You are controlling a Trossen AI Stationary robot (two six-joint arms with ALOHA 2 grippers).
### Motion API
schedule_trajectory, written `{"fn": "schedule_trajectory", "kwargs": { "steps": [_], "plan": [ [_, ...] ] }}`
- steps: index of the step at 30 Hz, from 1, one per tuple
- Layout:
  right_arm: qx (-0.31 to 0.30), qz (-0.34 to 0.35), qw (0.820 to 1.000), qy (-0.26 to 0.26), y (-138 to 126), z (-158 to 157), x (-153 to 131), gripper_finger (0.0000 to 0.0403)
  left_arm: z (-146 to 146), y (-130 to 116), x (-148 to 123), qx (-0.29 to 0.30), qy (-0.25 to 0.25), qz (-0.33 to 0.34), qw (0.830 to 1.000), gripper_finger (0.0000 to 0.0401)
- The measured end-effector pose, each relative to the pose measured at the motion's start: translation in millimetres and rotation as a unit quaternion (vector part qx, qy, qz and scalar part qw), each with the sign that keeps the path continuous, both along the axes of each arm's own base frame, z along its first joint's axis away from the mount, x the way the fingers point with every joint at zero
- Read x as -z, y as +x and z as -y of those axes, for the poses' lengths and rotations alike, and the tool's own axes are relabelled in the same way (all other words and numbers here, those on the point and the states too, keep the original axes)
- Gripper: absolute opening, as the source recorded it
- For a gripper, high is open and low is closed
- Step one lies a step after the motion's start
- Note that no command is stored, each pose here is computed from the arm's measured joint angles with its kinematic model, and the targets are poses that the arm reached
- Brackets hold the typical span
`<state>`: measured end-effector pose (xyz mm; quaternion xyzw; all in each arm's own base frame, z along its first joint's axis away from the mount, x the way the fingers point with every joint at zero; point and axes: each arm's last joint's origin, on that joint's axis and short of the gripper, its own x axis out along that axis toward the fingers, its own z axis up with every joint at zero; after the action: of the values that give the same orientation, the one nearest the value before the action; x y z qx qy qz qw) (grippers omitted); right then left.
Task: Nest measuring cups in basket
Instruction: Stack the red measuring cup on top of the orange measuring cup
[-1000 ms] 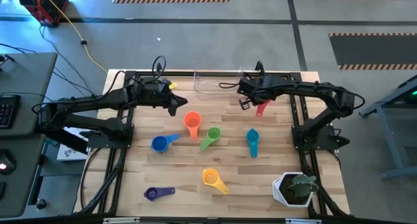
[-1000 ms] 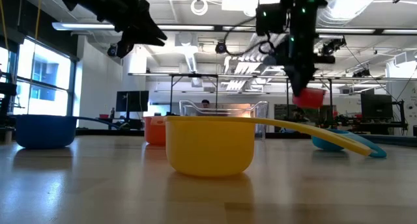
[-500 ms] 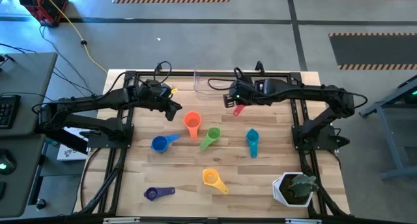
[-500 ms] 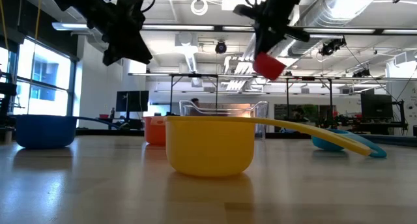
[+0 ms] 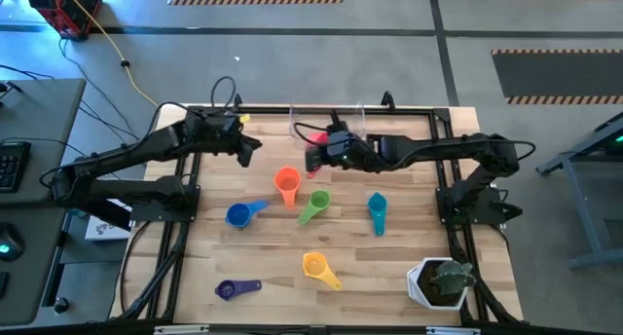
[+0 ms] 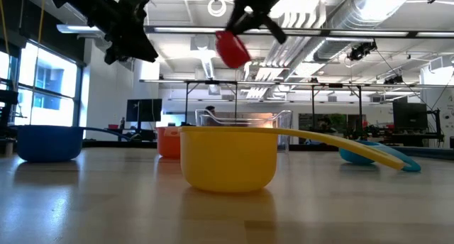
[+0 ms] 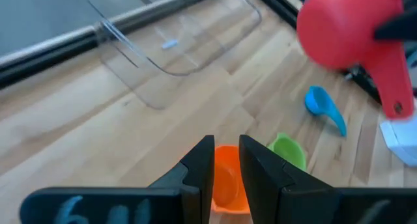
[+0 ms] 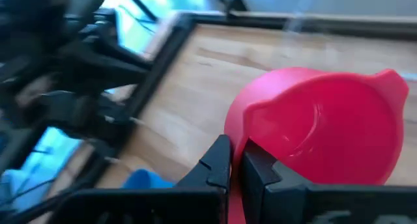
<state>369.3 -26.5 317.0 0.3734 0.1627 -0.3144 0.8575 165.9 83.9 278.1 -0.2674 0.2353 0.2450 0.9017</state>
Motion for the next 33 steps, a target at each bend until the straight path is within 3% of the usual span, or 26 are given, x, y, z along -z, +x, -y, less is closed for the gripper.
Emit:
{"fn": "schedule_trajectory", "kwargs": {
  "steps": [7,14,18,22,33],
  "plan": [
    [-0.050,0.072,0.996,-0.028,27,0,5,0.0000,0,-18,-9,-0.025,0.010,0.018,0.999,0.0062],
    [-0.081,0.086,0.991,-0.057,45,1,1,0.0000,4,-28,-14,-0.028,0.015,0.028,0.999,0.0062],
    [-0.101,0.055,0.990,-0.082,63,2,-15,0.0000,5,-30,-13,-0.029,0.009,0.020,0.999,0.0062],
    [-0.107,-0.019,0.991,-0.073,80,5,-15,0.0000,6,-31,-10,-0.029,0.001,0.004,1.000,0.0062],
    [-0.154,-0.127,0.980,-0.025,117,4,28,0.0000,8,-35,-4,-0.029,-0.015,-0.026,0.999,0.0062]
  ]
}}
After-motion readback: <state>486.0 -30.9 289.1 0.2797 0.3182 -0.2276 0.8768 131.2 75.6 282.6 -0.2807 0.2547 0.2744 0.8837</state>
